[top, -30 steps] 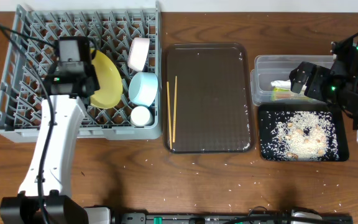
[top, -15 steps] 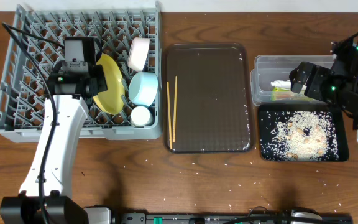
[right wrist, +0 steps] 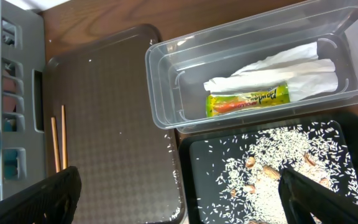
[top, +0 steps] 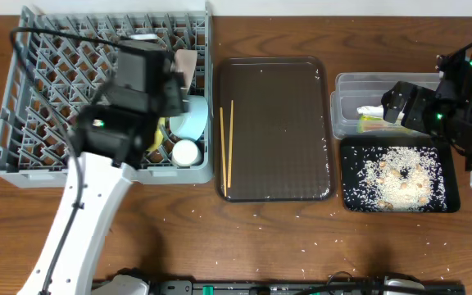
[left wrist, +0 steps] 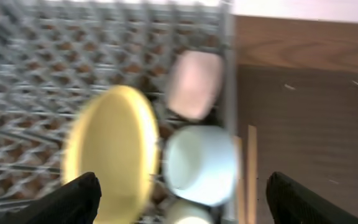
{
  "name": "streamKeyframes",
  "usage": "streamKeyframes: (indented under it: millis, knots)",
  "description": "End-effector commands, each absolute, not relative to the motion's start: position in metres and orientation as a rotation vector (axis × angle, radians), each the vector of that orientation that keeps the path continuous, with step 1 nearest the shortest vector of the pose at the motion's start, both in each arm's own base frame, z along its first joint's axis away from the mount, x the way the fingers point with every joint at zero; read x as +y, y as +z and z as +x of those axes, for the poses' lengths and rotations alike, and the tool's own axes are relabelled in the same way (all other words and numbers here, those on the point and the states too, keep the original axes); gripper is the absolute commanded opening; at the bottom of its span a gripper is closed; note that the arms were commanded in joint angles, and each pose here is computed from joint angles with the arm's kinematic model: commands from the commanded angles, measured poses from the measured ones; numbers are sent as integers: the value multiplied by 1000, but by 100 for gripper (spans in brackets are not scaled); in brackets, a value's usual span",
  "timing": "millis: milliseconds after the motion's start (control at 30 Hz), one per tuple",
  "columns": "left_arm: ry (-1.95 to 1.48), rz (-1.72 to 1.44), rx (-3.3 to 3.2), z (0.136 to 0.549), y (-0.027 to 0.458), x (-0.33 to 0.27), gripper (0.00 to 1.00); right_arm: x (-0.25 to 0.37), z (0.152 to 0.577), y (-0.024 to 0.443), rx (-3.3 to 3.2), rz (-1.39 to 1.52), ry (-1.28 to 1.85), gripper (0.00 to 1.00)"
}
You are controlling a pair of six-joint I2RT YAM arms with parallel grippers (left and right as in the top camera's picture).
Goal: Sort waste into correct bins and load items into the dishwasher
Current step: 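Release the plate and move the left gripper to the chopsticks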
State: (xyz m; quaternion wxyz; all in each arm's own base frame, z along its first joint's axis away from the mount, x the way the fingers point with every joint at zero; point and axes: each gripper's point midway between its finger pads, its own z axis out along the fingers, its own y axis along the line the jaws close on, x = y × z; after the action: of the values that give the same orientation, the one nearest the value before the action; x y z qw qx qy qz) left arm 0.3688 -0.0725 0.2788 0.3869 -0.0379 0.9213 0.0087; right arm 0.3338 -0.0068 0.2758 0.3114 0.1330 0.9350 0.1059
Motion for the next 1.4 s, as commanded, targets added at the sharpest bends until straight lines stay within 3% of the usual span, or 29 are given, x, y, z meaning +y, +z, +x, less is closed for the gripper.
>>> streamKeyframes:
  millis: [0,333,800,1367]
  knots:
    - [-88,-51,2432,365,253,-124,86,-10,334,276,2467,351,269,99]
    - [-162,152,2759,355,149,-225,87,-10,334,276,2467,351,269,99]
    - [-9,63,3050,362,54,-224,87,-10,334,276,2467,351,269,99]
    - [18,184,3083,366,22,-223,86,-10,334,276,2467,351,269,99]
